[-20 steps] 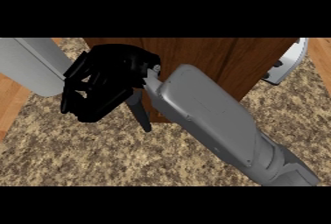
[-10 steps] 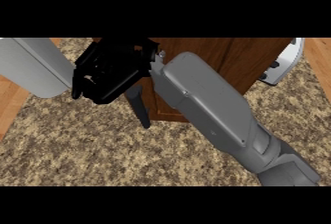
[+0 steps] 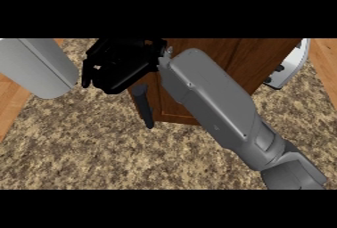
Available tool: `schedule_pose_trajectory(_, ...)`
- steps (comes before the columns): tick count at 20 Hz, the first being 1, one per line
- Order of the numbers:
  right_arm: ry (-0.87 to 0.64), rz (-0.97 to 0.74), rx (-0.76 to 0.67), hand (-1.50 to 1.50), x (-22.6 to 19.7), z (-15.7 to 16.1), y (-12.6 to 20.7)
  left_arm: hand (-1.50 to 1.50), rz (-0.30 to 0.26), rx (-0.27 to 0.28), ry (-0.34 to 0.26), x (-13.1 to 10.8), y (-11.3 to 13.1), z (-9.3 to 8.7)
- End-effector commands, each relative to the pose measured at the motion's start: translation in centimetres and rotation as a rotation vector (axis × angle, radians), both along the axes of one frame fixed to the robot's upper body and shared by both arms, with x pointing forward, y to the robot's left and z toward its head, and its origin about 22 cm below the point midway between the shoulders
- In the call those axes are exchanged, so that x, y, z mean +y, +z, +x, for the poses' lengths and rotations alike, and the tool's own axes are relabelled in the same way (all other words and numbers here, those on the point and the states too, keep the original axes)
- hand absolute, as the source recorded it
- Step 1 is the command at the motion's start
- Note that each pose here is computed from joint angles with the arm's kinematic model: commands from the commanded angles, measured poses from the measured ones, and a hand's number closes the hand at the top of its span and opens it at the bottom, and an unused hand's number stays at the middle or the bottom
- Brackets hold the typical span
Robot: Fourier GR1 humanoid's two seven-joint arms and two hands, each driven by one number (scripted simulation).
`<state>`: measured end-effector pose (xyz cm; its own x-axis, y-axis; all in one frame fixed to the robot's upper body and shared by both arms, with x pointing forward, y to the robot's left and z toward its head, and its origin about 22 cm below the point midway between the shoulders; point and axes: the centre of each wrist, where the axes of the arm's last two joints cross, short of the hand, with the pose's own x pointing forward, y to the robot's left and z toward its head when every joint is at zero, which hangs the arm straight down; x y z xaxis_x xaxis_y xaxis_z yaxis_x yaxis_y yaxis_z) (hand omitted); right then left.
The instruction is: Pick up the wine, place it into the cabinet and close the cabinet
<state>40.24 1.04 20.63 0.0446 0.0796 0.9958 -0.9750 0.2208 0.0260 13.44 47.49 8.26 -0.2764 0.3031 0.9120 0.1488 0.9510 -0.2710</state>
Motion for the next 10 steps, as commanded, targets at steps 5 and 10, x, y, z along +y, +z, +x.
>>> schedule_pose_trajectory(5,-0.384,0.084,-0.048,1.50,-8.6,4.1,-0.1,-1.50,-0.003,-0.035,-0.037,-0.5,0.2,0.3)
schedule_pose_trajectory(10,-0.394,0.092,-0.062,1.50,-7.5,3.9,0.6,-1.50,0.011,-0.010,-0.073,-1.2,0.2,0.7)
